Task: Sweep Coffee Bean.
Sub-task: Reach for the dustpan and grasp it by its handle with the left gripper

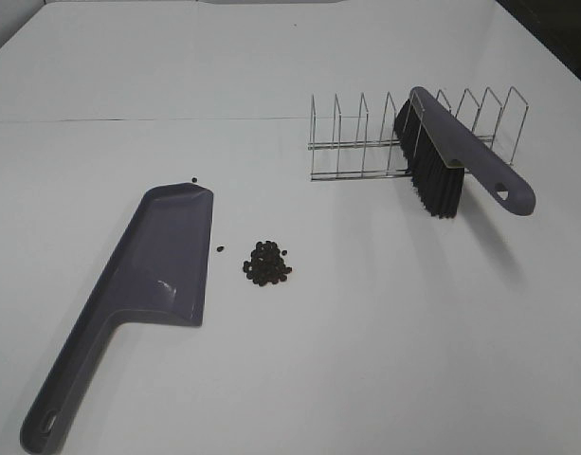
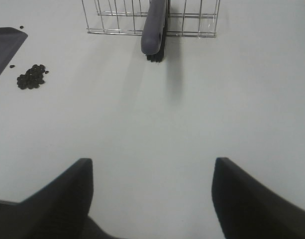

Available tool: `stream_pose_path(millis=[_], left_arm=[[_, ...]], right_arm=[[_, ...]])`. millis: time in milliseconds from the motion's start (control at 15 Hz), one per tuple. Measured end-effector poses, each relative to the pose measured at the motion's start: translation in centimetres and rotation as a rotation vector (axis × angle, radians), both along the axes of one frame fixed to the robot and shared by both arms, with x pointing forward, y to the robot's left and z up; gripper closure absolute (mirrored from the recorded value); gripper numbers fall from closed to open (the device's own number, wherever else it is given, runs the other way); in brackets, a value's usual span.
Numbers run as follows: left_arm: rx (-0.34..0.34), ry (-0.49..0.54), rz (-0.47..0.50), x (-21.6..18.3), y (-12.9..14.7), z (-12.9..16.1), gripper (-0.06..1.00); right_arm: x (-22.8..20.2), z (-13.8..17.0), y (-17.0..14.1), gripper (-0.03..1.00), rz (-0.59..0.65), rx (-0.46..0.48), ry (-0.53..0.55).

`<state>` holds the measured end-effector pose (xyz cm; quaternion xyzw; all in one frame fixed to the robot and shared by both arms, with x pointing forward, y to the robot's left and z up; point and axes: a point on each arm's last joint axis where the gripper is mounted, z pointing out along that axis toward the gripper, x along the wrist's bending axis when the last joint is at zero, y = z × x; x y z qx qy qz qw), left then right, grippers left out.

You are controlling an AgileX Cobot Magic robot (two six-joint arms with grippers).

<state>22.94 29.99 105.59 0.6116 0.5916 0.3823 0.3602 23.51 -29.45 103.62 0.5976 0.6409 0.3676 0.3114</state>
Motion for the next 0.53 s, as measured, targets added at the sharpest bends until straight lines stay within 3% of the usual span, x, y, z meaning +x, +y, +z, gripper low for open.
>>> stream_pose_path(millis=[200, 400, 467, 533], left_arm=[[0.012, 0.037, 0.009, 0.2, 0.1, 0.6, 0.0], [0.017, 0.266, 0.018, 2.6, 0.3, 2.8, 0.04], [0.012, 0.298, 0.024, 3.3, 0.4, 3.2, 0.05], [-0.03, 0.377, 0.054, 5.8, 0.5, 4.7, 0.05]], right_arm=[[0.0, 0.0, 0.0, 0.38, 0.0, 0.0, 0.0], [0.0, 0.0, 0.0, 0.38, 0.0, 0.0, 0.0], [0.0, 0.0, 0.0, 0.38, 0.0, 0.0, 0.0], [0.0, 0.0, 0.0, 0.38, 0.0, 0.0, 0.0]])
